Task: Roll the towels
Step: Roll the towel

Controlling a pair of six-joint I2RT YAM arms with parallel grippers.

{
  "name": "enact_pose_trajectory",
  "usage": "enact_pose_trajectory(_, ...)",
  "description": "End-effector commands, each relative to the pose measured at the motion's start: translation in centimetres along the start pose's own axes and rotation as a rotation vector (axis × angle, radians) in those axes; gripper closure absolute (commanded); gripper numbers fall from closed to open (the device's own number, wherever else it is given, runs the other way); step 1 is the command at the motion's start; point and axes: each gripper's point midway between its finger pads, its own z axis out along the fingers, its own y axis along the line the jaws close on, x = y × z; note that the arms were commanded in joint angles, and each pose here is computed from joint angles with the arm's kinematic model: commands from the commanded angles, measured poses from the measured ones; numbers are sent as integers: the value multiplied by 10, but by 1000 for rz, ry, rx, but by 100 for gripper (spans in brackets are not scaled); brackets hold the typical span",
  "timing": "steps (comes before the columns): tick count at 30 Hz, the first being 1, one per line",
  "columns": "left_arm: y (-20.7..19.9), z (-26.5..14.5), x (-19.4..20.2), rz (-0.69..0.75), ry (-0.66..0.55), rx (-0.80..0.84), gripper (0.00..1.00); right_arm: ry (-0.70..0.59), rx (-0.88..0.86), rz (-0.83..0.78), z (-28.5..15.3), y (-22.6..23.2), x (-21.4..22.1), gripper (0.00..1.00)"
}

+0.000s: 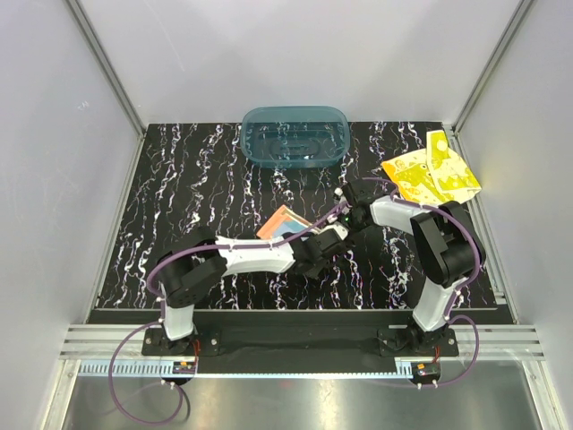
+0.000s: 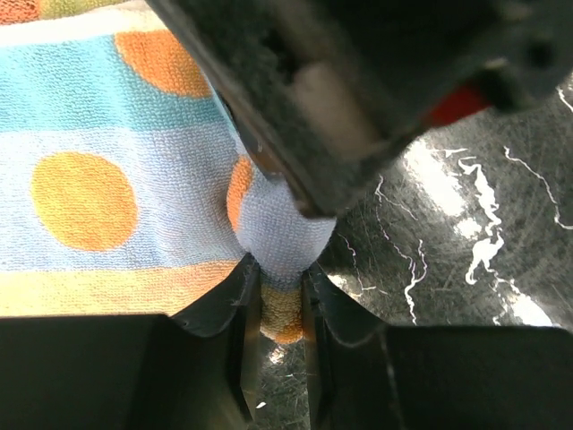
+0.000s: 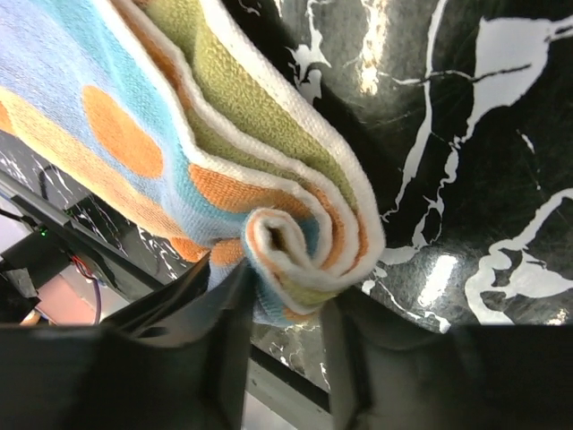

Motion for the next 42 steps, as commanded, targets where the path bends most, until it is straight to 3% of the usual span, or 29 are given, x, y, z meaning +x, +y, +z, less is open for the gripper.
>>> enact_pose_trajectory(1,-29,6,37,-22,121,213,89,20,30,-11,-3,-2,-1,57)
enact_pose_trajectory(7,-37,-18,27,-183,90,451,89,5,109,-21,-7,-13,-10,52)
enact_pose_trajectory(17,-38,-43,14,-336,30,641,90,-28,231,-29,-16,-31,-25,52)
enact_pose_trajectory(22,-37,-53,10,-418,75,724,90,-40,322,-36,-25,-42,-33,52)
enact_pose_trajectory(25,-37,-59,4,-466,103,771,90,-85,367,-39,-39,-43,-43,50)
enact_pose_trajectory(29,-35,-66,-4,-580,136,861,89,-207,413,-38,-65,-39,-59,40)
enact_pose_trajectory(33,-27,-66,-3,-681,179,925,88,-273,246,-59,-74,-9,-52,29)
enact_pose_trajectory(38,-12,-42,15,-792,269,891,88,-289,-111,-81,-74,40,-19,26)
enact_pose_trajectory(42,-12,-23,33,-871,358,911,89,-256,-233,-68,-65,51,1,27)
